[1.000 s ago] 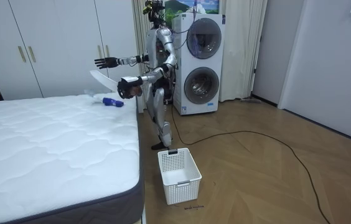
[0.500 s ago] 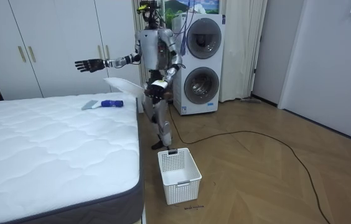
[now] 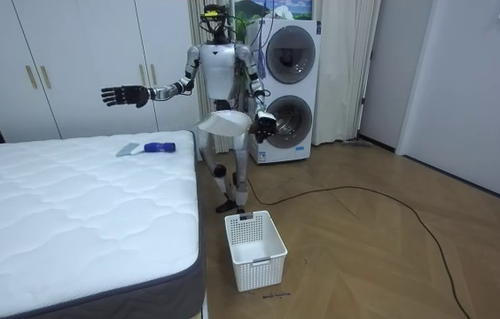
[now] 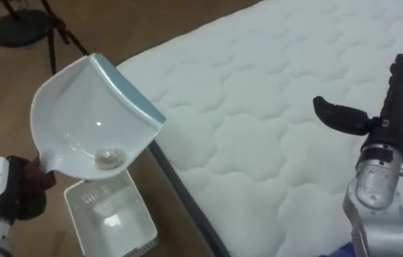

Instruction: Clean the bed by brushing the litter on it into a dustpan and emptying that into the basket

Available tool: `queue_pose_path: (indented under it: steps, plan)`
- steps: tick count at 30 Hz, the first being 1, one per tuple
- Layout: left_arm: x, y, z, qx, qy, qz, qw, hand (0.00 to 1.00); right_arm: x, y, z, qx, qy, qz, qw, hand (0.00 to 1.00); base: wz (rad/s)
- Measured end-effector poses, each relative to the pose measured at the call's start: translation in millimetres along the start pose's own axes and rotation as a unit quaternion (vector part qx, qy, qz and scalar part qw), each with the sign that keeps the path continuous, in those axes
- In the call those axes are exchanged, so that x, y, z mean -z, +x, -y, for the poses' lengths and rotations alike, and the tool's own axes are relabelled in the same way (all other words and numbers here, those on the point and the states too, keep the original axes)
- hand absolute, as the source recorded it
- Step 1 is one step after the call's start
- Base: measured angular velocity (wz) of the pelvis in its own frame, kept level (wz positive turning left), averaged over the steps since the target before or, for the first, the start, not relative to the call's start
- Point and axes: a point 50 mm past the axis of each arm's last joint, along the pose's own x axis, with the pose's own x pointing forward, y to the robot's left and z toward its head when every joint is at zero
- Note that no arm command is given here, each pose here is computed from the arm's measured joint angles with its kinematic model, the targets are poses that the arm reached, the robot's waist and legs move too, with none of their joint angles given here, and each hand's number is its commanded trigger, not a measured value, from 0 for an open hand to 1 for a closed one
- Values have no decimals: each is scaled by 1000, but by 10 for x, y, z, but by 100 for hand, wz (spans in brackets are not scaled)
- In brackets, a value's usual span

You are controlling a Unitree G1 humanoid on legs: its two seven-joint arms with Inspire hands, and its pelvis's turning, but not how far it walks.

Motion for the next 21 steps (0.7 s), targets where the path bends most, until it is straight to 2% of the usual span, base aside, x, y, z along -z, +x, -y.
queue_pose_path:
  steps: [9, 16, 18, 21]
  plan:
    - [-88, 51, -24, -5, -10, 19, 1000, 100, 38, -71, -18, 7, 3, -6, 1000, 0, 62]
    - [-173, 93, -52, -14, -14, 41, 999, 100, 63, -108, -49, 5, -5, -7, 1000, 0, 136]
    - [-168, 128, -110, -20, -5, 48, 999, 100, 87, -131, -55, -7, -11, -9, 1000, 0, 135]
    - [-177, 135, -116, -20, -6, 50, 999, 100, 89, -130, -18, -14, -16, -5, 1000, 0, 69]
